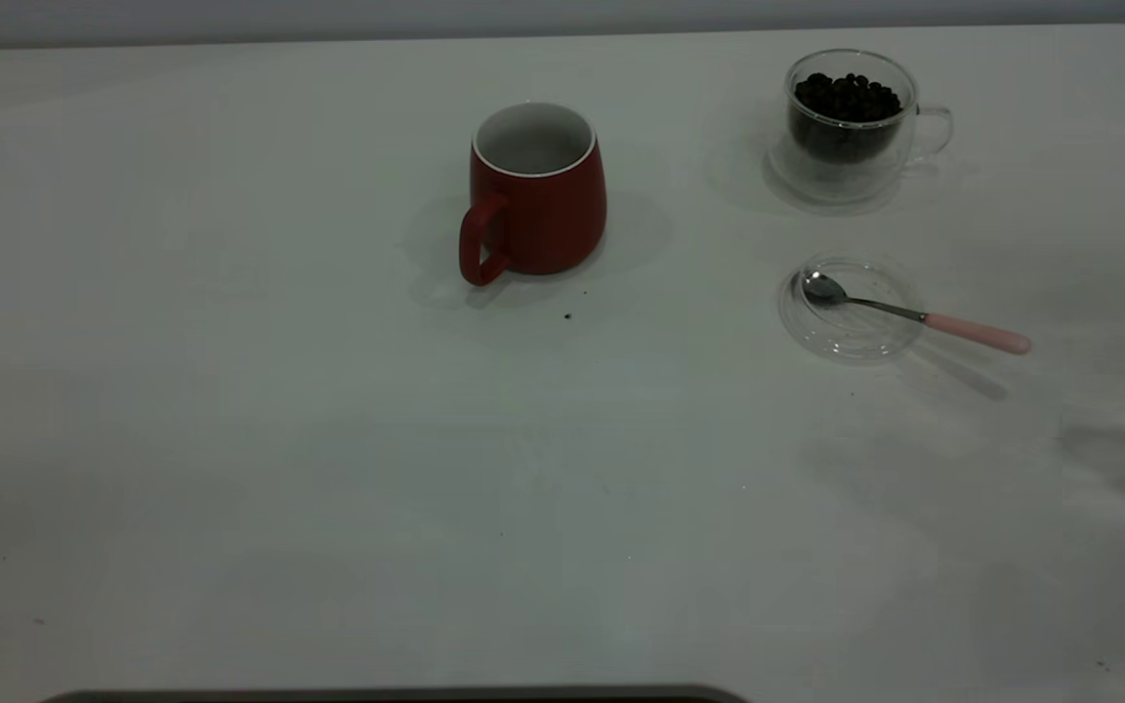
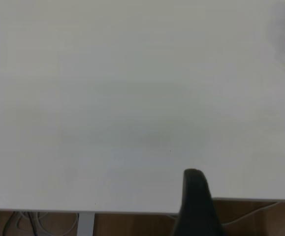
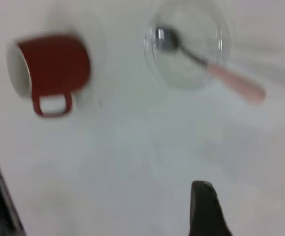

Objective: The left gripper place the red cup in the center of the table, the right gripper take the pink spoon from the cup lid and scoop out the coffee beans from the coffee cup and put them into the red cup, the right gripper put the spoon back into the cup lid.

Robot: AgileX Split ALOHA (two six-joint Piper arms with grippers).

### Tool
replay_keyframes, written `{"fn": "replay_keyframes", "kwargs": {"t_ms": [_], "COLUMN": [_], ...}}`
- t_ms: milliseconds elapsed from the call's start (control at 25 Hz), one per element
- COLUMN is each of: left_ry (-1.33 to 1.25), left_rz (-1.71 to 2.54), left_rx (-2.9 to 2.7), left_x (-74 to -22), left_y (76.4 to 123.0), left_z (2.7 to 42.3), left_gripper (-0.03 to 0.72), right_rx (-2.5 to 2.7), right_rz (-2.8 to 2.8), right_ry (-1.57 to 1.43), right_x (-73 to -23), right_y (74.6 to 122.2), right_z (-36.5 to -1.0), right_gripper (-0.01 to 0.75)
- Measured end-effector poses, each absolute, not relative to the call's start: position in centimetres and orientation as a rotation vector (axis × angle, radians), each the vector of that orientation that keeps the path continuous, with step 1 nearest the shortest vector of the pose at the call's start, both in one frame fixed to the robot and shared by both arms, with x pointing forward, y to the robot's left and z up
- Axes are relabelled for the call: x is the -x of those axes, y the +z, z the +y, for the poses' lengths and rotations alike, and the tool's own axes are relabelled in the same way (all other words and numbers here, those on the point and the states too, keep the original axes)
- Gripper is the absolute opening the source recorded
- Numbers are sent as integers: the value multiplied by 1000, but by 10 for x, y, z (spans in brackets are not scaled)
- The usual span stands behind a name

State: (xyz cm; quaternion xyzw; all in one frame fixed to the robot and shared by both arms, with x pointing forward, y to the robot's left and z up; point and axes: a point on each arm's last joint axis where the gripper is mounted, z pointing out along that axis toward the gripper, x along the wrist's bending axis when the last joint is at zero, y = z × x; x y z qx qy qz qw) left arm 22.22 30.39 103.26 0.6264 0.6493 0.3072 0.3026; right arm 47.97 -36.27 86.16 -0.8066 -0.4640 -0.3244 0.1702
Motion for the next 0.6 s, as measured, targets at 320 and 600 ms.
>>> {"fn": "replay_keyframes", "kwargs": {"t_ms": [320, 600], "left_ry": [814, 814], "left_rz": [1722, 1722], "left_rx": [-1660, -1660], "left_x": [-222, -222], "left_y": [1033, 1033], "left_z": [304, 304], "left_gripper": [588, 588], "right_rx": [2347, 2401], "right_rz": [-1762, -2089], "right_ry": [-694, -735], "right_x": [-431, -382], "right_y": [970, 1030], "right_z": [-339, -322], "right_gripper": [491, 489]}}
